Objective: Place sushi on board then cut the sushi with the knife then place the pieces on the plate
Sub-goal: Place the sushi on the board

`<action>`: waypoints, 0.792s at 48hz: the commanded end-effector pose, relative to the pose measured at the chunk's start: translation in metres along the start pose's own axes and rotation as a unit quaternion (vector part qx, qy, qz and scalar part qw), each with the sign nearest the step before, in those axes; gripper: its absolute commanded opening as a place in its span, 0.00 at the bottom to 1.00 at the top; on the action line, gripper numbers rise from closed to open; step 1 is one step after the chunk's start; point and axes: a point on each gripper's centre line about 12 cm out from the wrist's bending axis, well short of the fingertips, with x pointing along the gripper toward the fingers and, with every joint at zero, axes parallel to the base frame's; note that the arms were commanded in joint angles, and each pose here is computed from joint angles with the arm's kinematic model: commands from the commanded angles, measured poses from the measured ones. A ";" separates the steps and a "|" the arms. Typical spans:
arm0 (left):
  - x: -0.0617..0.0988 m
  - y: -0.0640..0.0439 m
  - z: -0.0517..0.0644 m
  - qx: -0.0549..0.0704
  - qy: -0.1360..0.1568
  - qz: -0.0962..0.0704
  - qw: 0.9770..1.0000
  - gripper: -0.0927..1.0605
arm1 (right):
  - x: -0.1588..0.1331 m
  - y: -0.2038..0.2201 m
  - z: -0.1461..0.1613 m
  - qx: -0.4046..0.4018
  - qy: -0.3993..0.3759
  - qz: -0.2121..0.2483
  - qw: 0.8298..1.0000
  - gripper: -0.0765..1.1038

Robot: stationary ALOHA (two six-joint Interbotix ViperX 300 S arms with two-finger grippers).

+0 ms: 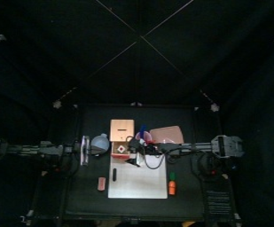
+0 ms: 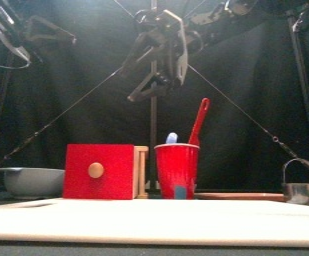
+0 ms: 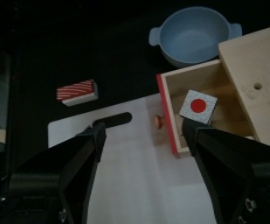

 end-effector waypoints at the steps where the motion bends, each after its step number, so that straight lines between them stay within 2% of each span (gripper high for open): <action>1: 0.000 0.001 0.006 0.000 -0.002 0.003 1.000 0.22 | 0.003 -0.006 0.028 0.007 -0.017 -0.004 1.000 0.90; 9: -0.002 0.001 0.006 0.000 -0.002 0.002 1.000 0.23 | 0.024 -0.015 0.040 0.029 0.006 -0.012 0.999 0.90; 16: -0.003 0.001 0.005 0.000 0.004 0.002 1.000 0.23 | 0.037 -0.021 0.038 0.017 0.040 -0.031 0.999 0.90; 22: -0.004 0.002 0.003 0.000 0.017 0.004 1.000 0.23 | 0.034 -0.024 0.043 -0.005 0.079 -0.072 0.994 0.90; 29: -0.004 0.002 0.001 -0.002 0.023 0.005 1.000 0.23 | 0.025 -0.026 0.050 -0.012 0.126 -0.154 0.980 0.90; 38: -0.004 0.003 0.001 -0.002 0.023 0.006 1.000 0.23 | 0.036 -0.015 0.038 -0.003 0.170 -0.226 0.959 0.90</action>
